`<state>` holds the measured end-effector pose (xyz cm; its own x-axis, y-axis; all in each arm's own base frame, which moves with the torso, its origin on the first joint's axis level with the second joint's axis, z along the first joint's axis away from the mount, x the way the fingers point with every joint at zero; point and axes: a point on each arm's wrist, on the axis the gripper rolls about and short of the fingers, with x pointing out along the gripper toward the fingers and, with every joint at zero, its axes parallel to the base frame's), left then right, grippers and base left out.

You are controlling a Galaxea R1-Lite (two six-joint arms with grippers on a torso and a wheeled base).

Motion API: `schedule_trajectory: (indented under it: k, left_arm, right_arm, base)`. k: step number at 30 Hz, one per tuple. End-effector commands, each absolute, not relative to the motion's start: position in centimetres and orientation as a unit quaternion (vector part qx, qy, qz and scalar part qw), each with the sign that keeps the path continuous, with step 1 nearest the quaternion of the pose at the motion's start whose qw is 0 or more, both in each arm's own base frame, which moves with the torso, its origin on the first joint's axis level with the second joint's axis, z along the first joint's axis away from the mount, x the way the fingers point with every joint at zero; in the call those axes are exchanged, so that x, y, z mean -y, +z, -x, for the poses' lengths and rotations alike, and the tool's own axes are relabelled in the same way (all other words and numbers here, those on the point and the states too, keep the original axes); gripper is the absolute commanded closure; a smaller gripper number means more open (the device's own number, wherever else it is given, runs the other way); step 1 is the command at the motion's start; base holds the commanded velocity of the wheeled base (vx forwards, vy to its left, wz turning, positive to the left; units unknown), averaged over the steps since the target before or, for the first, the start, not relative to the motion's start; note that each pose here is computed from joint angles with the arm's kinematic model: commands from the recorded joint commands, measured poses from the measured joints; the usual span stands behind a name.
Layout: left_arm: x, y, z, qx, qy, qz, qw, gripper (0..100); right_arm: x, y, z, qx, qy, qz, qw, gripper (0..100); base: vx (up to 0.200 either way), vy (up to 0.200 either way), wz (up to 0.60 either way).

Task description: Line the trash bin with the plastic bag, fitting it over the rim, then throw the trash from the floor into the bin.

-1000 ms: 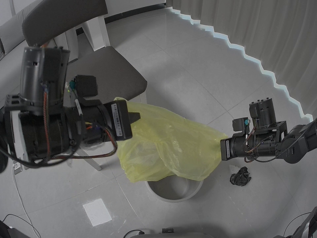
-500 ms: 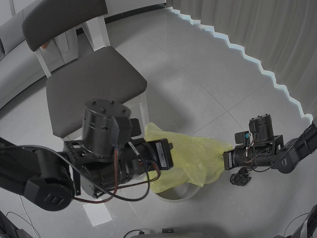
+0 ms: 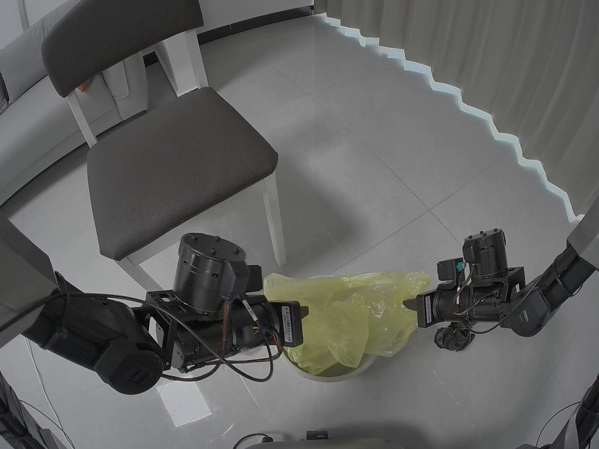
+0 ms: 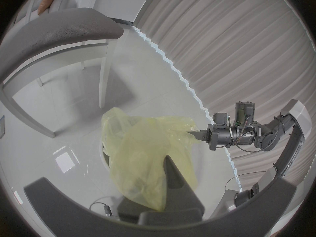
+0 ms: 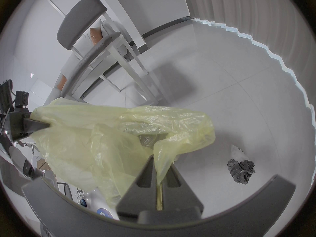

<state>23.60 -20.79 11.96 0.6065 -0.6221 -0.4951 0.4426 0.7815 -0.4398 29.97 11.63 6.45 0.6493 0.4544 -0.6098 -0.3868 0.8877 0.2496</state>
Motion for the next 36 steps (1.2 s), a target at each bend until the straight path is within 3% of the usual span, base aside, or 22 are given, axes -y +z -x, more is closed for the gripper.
schedule_trajectory:
  k: [1, 9, 25, 36]
  left_arm:
    - [17.5, 9.0, -25.0, -0.336, -0.291, 0.127, 0.887, 100]
    - [17.1, 4.2, -26.3, -0.344, -0.302, 0.12, 0.881, 100]
    - [16.1, 0.8, -24.2, -0.36, -0.325, 0.12, 0.866, 100]
    - [15.8, -1.3, -23.3, -0.356, -0.329, 0.119, 0.867, 100]
  right_arm:
    - [-11.1, 5.9, -30.0, -0.354, 0.225, -0.048, 0.906, 100]
    - [-11.0, 4.8, -30.4, -0.363, 0.222, -0.047, 0.904, 100]
    - [-12.3, 0.5, -28.9, -0.409, 0.249, -0.007, 0.878, 100]
    - [-12.0, -2.5, -27.8, -0.412, 0.251, -0.001, 0.876, 100]
  base:
    - [0.0, 0.0, 0.0]
    - [0.0, 0.0, 0.0]
    - [0.0, 0.0, 0.0]
    - [0.0, 0.0, 0.0]
